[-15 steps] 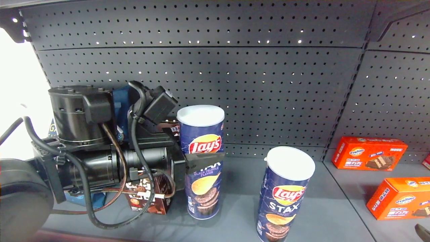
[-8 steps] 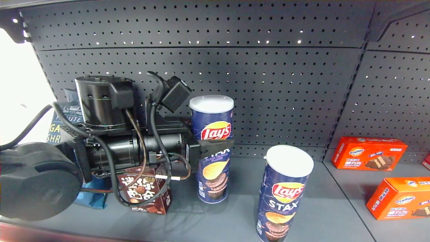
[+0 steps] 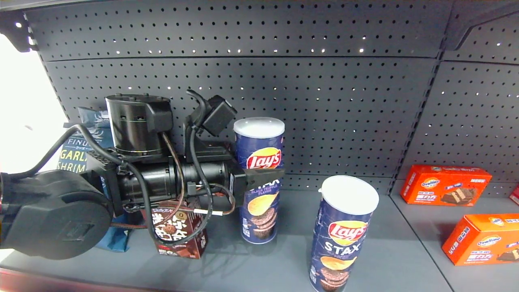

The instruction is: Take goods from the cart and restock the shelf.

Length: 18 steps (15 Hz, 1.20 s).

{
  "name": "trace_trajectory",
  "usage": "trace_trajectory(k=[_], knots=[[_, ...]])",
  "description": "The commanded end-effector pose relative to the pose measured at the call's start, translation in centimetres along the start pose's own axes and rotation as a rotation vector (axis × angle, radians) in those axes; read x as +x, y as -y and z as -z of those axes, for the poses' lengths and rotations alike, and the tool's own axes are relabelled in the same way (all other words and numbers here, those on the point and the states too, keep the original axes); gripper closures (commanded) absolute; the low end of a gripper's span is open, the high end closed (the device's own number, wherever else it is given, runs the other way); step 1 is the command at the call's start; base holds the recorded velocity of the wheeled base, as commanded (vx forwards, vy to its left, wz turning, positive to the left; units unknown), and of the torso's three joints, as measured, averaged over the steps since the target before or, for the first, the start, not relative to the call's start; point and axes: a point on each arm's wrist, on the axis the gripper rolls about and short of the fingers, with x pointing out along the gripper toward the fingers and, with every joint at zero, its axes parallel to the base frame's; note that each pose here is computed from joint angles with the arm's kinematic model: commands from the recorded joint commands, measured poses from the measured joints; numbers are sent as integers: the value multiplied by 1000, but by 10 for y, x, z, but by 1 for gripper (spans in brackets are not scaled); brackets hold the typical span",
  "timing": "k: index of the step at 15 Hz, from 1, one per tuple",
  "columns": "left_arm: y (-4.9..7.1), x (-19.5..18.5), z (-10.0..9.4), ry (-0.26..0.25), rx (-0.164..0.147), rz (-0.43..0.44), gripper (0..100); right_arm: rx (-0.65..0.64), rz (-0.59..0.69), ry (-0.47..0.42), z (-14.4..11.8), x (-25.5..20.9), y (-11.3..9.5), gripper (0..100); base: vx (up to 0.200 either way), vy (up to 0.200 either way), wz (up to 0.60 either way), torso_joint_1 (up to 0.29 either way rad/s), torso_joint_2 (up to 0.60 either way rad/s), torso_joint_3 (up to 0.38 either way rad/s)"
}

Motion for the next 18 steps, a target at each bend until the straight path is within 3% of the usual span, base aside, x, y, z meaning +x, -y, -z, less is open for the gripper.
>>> trace_trajectory(k=[1, 4, 11, 15, 18], knots=[[0, 0, 0, -1, -1, 0, 100, -1, -1, 2, 0, 0, 0, 0, 0, 0, 0, 0, 0, 0], [0, 0, 1, -2, 0, 2, 100, 2, -2, 1, 0, 0, 0, 0, 0, 0, -400, -2, 0, -2], [-1, 0, -4, 11, 8, -3, 100, 1, -2, 1, 0, 0, 0, 0, 0, 0, 0, 0, 0, 0], [-7, 1, -11, 59, 44, -16, 100, 5, -14, 2, 0, 0, 0, 0, 0, 0, 0, 0, 0, 0], [-23, 13, -4, 119, 75, -38, 100, 5, -16, 2, 0, 0, 0, 0, 0, 0, 0, 0, 0, 0]])
